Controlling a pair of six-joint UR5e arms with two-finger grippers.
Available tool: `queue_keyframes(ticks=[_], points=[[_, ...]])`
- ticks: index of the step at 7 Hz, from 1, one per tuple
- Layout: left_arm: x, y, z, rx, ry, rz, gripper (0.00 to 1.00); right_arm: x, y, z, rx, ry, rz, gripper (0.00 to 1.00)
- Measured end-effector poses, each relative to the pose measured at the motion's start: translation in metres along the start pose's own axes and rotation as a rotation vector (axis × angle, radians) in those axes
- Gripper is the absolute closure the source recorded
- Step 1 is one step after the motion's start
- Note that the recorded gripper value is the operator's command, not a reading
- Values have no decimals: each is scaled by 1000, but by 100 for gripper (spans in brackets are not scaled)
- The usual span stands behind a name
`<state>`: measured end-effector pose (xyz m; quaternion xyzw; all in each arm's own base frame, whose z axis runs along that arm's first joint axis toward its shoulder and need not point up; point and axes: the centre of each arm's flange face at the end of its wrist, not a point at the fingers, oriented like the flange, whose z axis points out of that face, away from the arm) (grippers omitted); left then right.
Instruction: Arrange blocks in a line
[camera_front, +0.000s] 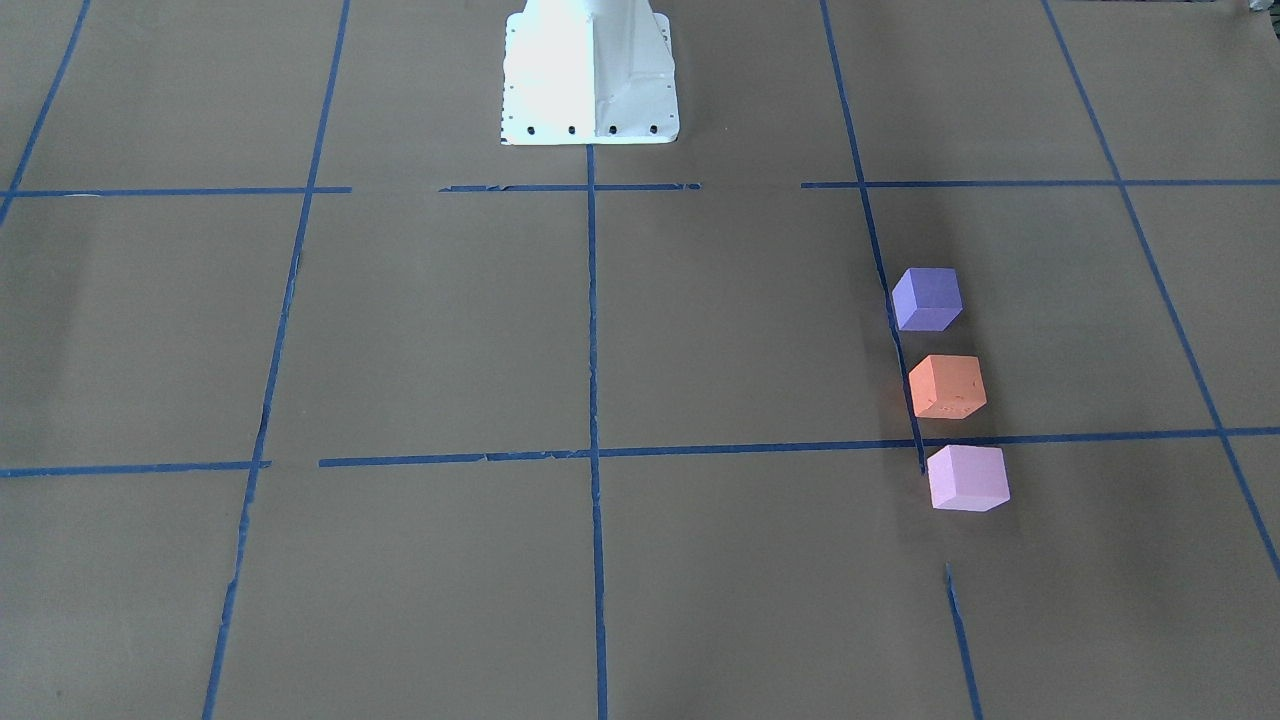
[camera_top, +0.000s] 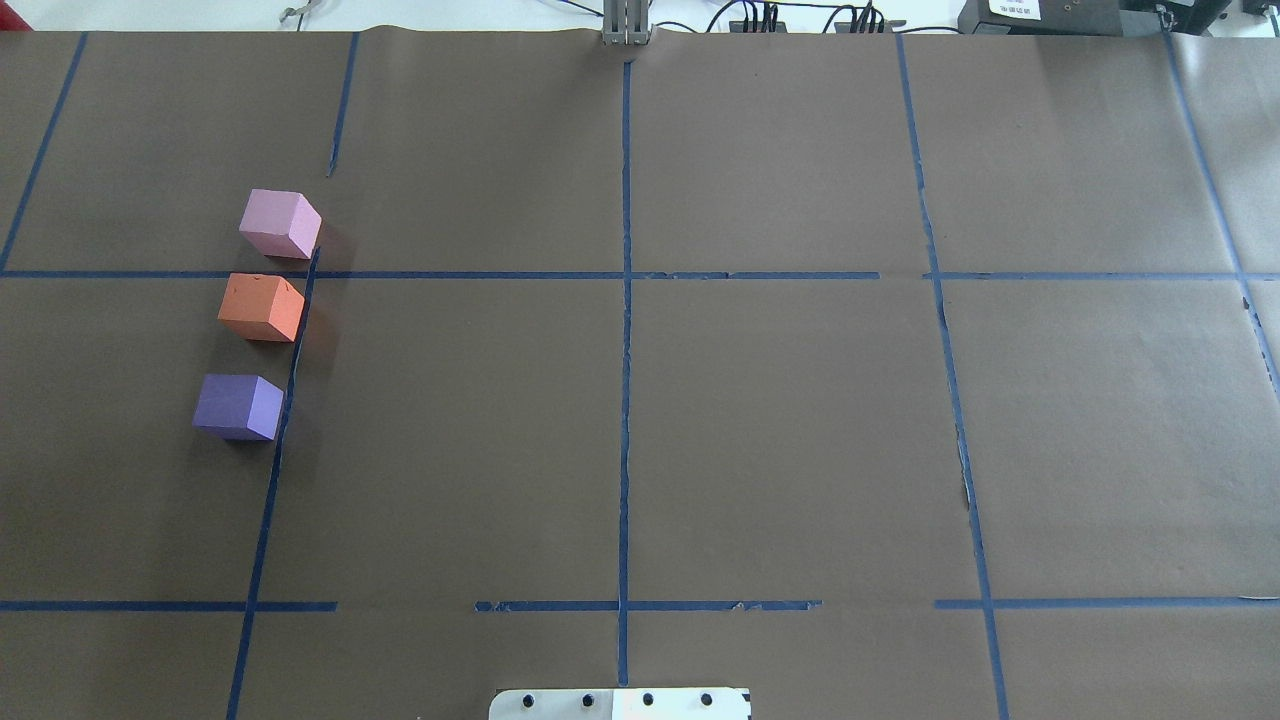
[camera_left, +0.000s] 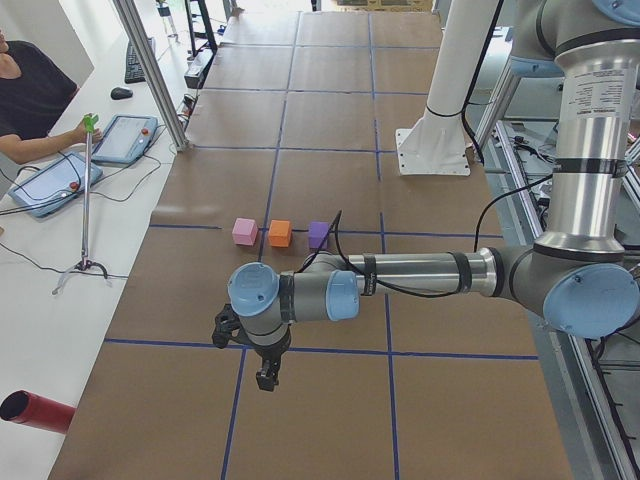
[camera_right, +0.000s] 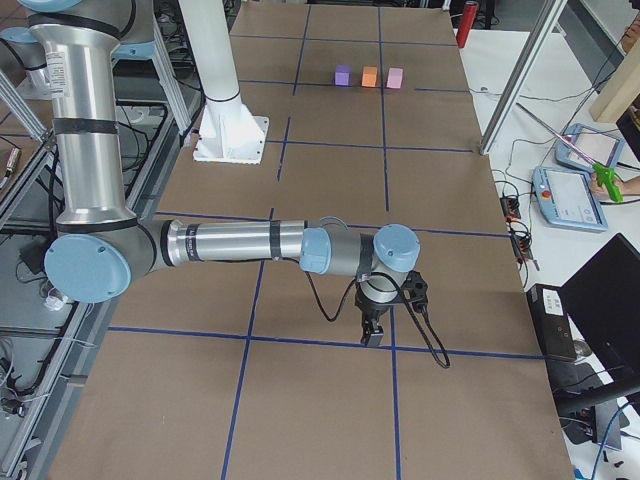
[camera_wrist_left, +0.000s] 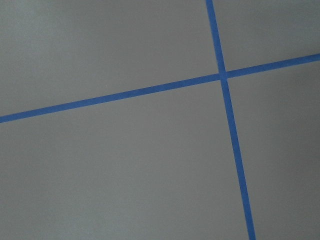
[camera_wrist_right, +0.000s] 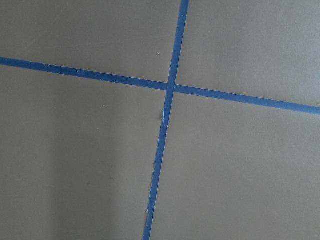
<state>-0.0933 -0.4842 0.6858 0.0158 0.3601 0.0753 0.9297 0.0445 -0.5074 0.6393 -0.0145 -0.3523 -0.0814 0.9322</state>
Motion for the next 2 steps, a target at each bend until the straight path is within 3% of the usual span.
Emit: queue_keyframes(ticks=[2], points=[[-1, 0, 0, -1, 1, -8, 0, 0, 0, 0, 0, 0, 0, 0]])
